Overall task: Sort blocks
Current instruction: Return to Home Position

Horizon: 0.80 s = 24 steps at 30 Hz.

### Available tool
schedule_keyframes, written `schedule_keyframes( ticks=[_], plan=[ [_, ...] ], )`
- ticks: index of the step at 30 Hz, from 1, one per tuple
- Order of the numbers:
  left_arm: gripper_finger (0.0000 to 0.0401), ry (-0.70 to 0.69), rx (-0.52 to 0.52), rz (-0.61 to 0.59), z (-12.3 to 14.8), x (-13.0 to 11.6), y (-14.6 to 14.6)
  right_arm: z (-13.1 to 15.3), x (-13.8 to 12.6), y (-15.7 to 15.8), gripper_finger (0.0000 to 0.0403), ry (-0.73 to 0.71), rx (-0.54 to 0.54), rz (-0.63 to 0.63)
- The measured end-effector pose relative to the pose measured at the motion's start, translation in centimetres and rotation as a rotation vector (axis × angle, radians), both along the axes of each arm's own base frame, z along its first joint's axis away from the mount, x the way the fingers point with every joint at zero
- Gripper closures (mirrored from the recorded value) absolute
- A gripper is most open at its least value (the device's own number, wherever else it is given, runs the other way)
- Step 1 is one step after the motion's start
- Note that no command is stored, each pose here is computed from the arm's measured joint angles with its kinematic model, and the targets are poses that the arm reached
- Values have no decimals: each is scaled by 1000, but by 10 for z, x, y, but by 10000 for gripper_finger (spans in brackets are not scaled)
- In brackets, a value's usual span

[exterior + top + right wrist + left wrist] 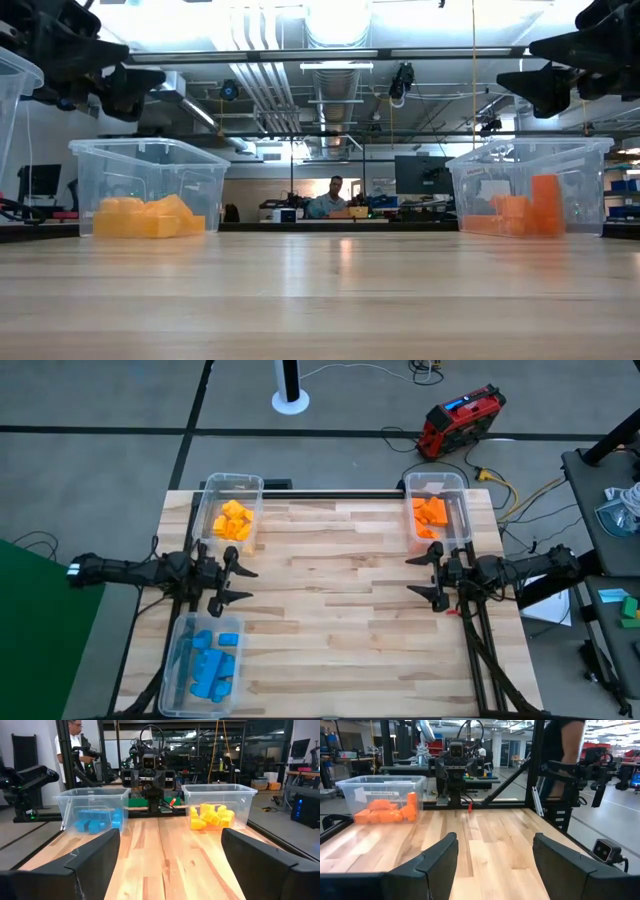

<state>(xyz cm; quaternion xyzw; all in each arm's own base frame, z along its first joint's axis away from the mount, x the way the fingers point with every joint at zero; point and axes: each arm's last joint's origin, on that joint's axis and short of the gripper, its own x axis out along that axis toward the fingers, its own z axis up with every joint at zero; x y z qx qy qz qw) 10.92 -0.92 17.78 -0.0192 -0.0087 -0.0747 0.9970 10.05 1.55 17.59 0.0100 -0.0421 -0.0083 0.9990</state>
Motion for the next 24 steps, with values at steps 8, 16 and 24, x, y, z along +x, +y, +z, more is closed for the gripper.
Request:
schedule_keyframes(
  ticks=[8, 16, 24],
  plan=[
    [168, 23, 1, 0, -2, 2, 0, 0, 0, 0, 63, 0, 0, 0],
    [168, 41, 2, 0, -4, 3, 0, 0, 0, 0, 75, 0, 0, 0],
    [168, 57, 3, 0, -5, 4, 0, 0, 0, 0, 85, 0, 0, 0]
  ],
)
